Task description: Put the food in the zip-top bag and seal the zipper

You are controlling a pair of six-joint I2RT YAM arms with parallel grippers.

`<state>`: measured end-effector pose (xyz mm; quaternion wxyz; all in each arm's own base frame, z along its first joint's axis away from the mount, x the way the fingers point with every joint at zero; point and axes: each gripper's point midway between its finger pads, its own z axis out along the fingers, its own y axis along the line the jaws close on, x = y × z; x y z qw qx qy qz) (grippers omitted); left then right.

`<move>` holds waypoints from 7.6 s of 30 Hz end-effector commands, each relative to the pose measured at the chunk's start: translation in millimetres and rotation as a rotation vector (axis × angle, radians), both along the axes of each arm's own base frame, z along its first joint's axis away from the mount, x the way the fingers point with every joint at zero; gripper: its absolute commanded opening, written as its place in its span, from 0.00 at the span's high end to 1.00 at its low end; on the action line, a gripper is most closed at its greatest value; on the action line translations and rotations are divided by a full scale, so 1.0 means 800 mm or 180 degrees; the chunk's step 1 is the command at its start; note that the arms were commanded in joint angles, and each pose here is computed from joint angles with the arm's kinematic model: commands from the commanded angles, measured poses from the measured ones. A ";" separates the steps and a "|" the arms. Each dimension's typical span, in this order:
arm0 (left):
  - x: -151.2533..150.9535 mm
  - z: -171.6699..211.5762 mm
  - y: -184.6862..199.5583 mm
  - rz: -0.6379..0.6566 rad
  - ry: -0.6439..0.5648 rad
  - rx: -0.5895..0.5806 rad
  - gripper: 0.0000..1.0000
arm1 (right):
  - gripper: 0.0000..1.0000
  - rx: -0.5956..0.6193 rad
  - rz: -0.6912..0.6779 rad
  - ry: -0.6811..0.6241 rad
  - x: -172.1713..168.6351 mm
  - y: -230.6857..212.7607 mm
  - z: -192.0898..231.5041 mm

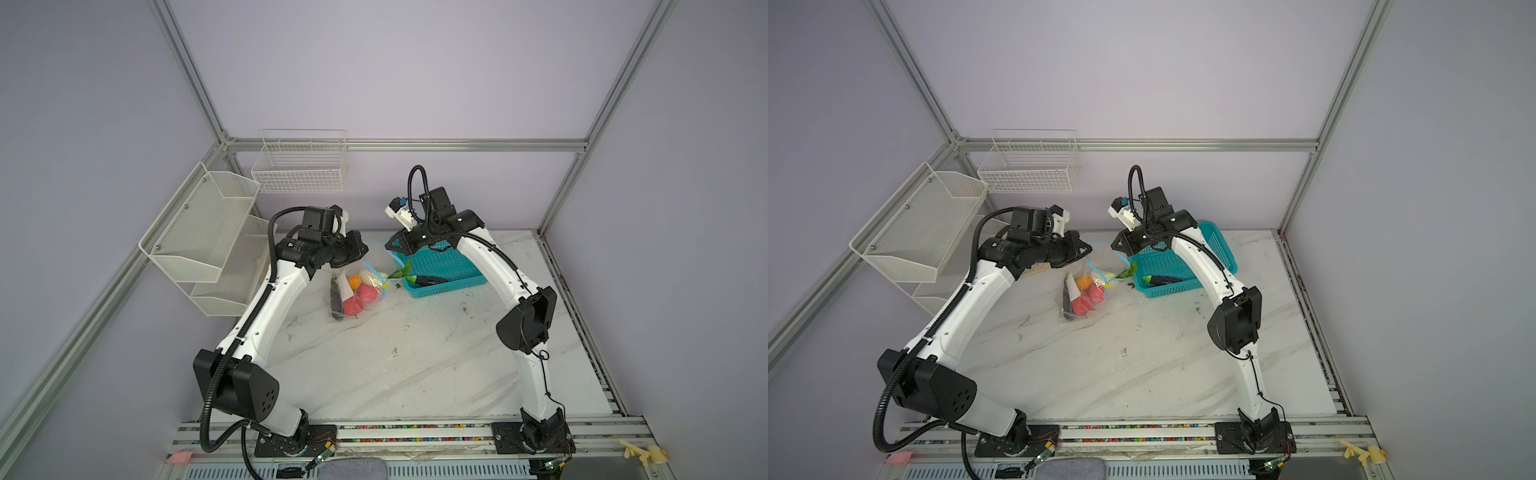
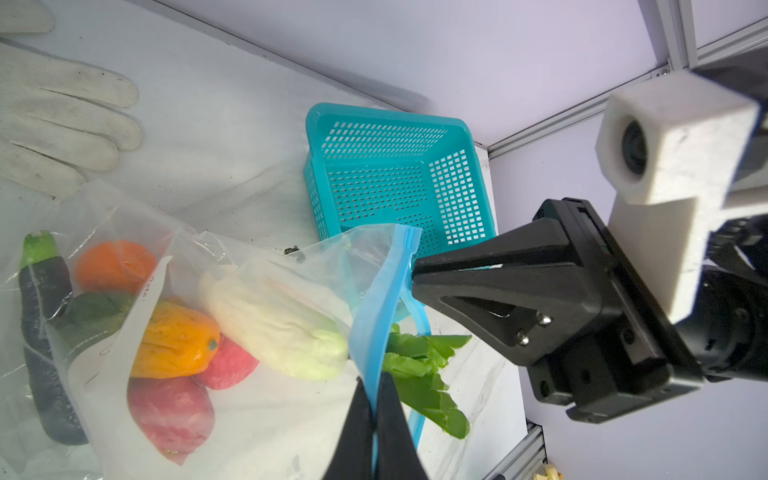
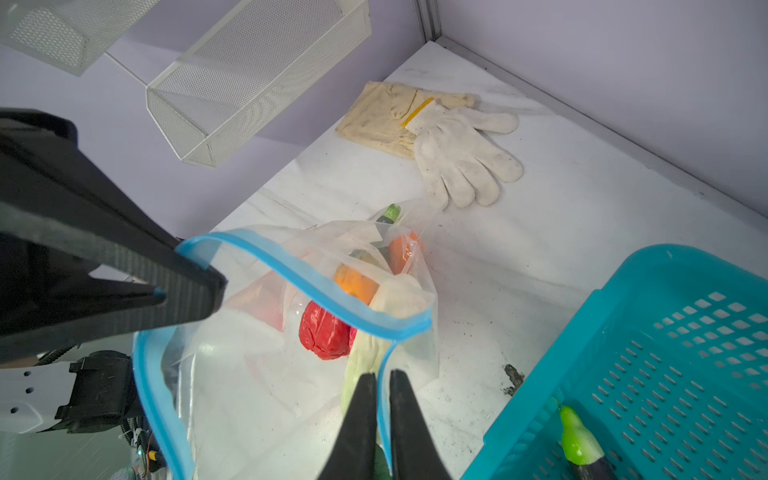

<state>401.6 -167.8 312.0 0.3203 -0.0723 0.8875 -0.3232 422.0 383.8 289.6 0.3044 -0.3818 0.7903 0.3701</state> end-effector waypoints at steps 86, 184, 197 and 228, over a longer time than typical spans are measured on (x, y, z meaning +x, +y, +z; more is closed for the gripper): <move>-0.028 0.043 0.030 0.0000 -0.0295 -0.0191 1.00 | 0.28 -0.1780 -0.0144 0.0061 0.050 -0.146 -0.205; -0.016 0.027 0.028 0.0014 -0.0212 -0.0181 1.00 | 0.62 -0.2264 -0.1014 -0.0184 0.144 -0.173 -0.243; -0.015 0.028 0.028 0.0016 -0.0213 -0.0189 1.00 | 0.62 -0.2048 -0.1375 -0.0331 0.157 -0.173 -0.204; -0.015 0.043 0.024 0.0004 -0.0306 -0.0266 1.00 | 0.60 0.0404 -0.2339 -0.0561 0.075 -0.140 0.090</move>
